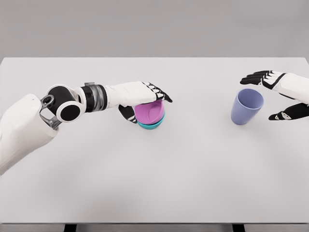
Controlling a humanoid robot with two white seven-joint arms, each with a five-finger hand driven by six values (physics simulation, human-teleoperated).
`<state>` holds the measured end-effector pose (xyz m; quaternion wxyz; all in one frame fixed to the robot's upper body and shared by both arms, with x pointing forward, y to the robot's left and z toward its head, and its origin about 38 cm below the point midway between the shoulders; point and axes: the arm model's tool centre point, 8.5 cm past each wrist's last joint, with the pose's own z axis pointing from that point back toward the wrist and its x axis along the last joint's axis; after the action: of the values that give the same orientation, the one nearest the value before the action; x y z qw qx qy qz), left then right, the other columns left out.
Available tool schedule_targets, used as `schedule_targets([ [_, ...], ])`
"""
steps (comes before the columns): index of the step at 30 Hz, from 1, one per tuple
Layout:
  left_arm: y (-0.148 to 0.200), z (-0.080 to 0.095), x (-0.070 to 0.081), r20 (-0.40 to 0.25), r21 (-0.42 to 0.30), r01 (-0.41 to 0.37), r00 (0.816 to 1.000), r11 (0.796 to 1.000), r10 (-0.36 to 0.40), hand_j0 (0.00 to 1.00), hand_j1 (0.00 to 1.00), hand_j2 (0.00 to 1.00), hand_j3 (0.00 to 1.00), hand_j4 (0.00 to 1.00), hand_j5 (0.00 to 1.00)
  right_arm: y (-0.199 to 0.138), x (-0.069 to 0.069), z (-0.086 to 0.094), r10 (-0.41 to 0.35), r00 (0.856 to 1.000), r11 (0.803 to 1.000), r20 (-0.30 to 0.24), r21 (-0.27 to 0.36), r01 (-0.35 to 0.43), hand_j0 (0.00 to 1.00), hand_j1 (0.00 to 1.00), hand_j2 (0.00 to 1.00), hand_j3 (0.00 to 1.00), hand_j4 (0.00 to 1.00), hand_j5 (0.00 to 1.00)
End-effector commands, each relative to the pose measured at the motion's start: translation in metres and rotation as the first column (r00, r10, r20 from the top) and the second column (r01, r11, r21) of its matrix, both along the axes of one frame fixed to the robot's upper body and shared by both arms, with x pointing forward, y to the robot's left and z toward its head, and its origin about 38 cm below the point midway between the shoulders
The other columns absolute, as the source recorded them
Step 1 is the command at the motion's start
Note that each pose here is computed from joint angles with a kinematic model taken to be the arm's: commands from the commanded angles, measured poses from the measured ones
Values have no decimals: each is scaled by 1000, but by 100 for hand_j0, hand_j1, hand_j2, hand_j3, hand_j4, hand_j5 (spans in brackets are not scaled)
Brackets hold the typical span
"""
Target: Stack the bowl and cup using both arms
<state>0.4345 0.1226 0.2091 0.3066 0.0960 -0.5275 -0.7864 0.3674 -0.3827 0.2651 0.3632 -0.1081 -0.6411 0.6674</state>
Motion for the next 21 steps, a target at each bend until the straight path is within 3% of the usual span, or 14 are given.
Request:
schedule_targets([
  [1, 0, 1, 0, -1, -3, 1, 1000, 1000, -1, 100, 100, 100, 100, 100, 100, 0, 0, 1, -2, 1000, 1000, -2, 7, 2, 100, 100, 100, 100, 100, 100],
  [3, 1, 5, -2, 5, -11, 6, 1000, 1000, -6, 100, 100, 100, 100, 100, 100, 0, 0, 1, -2, 1000, 1000, -2, 7, 2, 100, 100, 100, 100, 100, 100],
  [6, 13, 31, -14, 25, -46, 46, 999, 998, -45, 100, 100, 100, 100, 100, 100, 0, 0, 1, -2, 1000, 1000, -2, 7, 2, 100, 100, 100, 100, 100, 100],
  [8, 22, 52, -23, 73, -75, 178, 982, 981, -173, 100, 100, 100, 100, 100, 100, 0, 0, 1, -2, 1000, 1000, -1, 8, 2, 100, 100, 100, 100, 100, 100],
  [9, 28, 68, -27, 133, -86, 257, 961, 963, -244, 100, 100, 100, 100, 100, 100, 0, 1, 0, -4, 1000, 1000, -2, 12, 4, 100, 100, 100, 100, 100, 100],
  [11, 47, 96, -38, 238, -117, 409, 896, 905, -374, 100, 100, 100, 100, 100, 100, -6, 1, 7, -20, 1000, 1000, 16, 11, 20, 100, 100, 100, 100, 100, 100],
  [12, 67, 107, -37, 238, -136, 376, 910, 917, -338, 100, 100, 100, 100, 100, 100, -16, 1, 21, -50, 997, 999, 57, 21, 48, 100, 100, 100, 100, 100, 100],
  [15, 123, 132, -34, 225, -189, 272, 947, 944, -228, 100, 100, 100, 100, 100, 100, -29, -6, 32, -88, 991, 996, 97, 17, 87, 100, 100, 100, 100, 100, 100],
  [18, 162, 127, -28, 135, -275, 168, 982, 947, -135, 100, 100, 100, 100, 100, 100, -29, -12, 52, -63, 988, 988, 141, -129, 81, 100, 100, 100, 100, 100, 100],
  [20, 192, 118, -22, 63, -326, 71, 997, 943, -54, 100, 100, 100, 100, 100, 100, -39, -13, 63, -71, 988, 975, 137, -201, 98, 100, 100, 100, 100, 100, 100],
  [21, 205, 114, -22, 33, -340, 34, 999, 940, -24, 100, 100, 100, 100, 100, 100, -39, -11, 58, -66, 991, 973, 116, -214, 90, 100, 100, 100, 100, 100, 100],
])
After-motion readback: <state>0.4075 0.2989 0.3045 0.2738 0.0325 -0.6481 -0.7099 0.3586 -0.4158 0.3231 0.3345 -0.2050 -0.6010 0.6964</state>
